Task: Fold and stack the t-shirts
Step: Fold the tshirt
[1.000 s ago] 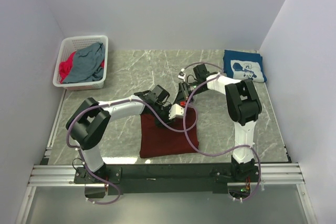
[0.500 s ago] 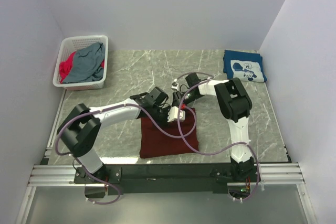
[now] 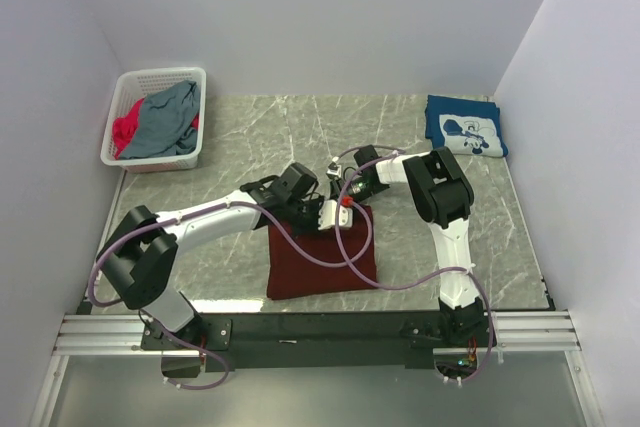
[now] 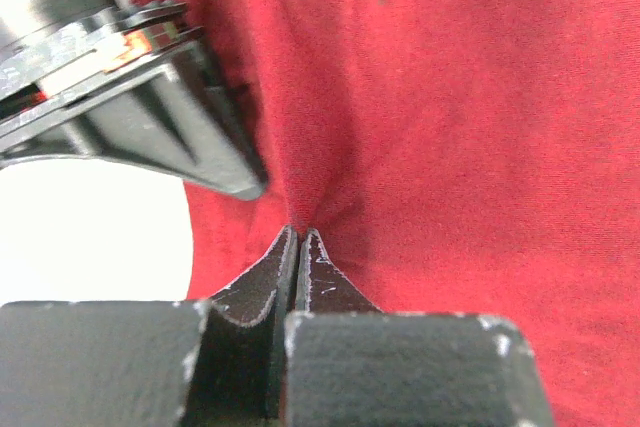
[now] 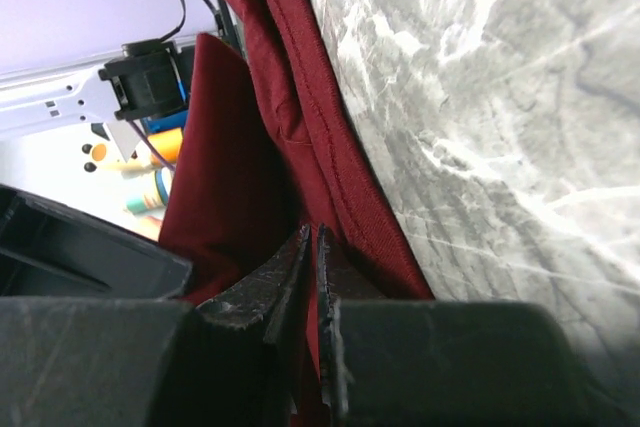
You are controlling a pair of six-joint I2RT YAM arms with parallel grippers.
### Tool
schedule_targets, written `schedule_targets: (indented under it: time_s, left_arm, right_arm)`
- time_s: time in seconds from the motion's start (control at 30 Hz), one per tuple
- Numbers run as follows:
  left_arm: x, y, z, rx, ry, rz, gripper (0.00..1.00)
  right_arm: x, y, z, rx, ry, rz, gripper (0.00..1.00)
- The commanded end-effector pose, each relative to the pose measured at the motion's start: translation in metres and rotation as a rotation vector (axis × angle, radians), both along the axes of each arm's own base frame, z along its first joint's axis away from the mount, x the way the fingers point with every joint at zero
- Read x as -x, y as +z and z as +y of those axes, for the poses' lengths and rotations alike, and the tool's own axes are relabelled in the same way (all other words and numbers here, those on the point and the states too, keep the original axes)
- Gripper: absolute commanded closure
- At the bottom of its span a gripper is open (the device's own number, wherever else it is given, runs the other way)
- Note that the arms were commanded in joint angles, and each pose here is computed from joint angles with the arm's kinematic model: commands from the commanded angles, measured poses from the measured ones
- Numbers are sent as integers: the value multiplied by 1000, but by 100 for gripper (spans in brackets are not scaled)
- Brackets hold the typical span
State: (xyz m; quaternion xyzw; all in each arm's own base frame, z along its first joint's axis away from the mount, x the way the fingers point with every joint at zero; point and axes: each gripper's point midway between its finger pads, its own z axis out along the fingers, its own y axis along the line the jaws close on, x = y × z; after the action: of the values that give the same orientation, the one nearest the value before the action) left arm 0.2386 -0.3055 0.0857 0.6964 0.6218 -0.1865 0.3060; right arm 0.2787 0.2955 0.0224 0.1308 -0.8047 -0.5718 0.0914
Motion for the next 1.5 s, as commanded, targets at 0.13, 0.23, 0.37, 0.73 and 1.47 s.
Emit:
schedule_targets:
  time_s: [0.13,0.23,0.37,0.73,1.47]
  left_arm:
    - [-56,26,-5,53,40,-159,100]
    - [-67,24,-8,61,49,-187,100]
    - [-70,12,-9,56,48,-193,99]
    - [-57,-11,0,58,37,-230,99]
    - [-48,27,-7,126,-12,-501,100]
  right_arm:
    - [13,-17,-6,50,6,65,88]
    - [11,-12,-6,48,8,54,88]
    - [9,-6,-6,54,10,32,88]
    - [-4,29,-11,108,26,-130,86]
    - [-6,-22,10,83,115,-6,84]
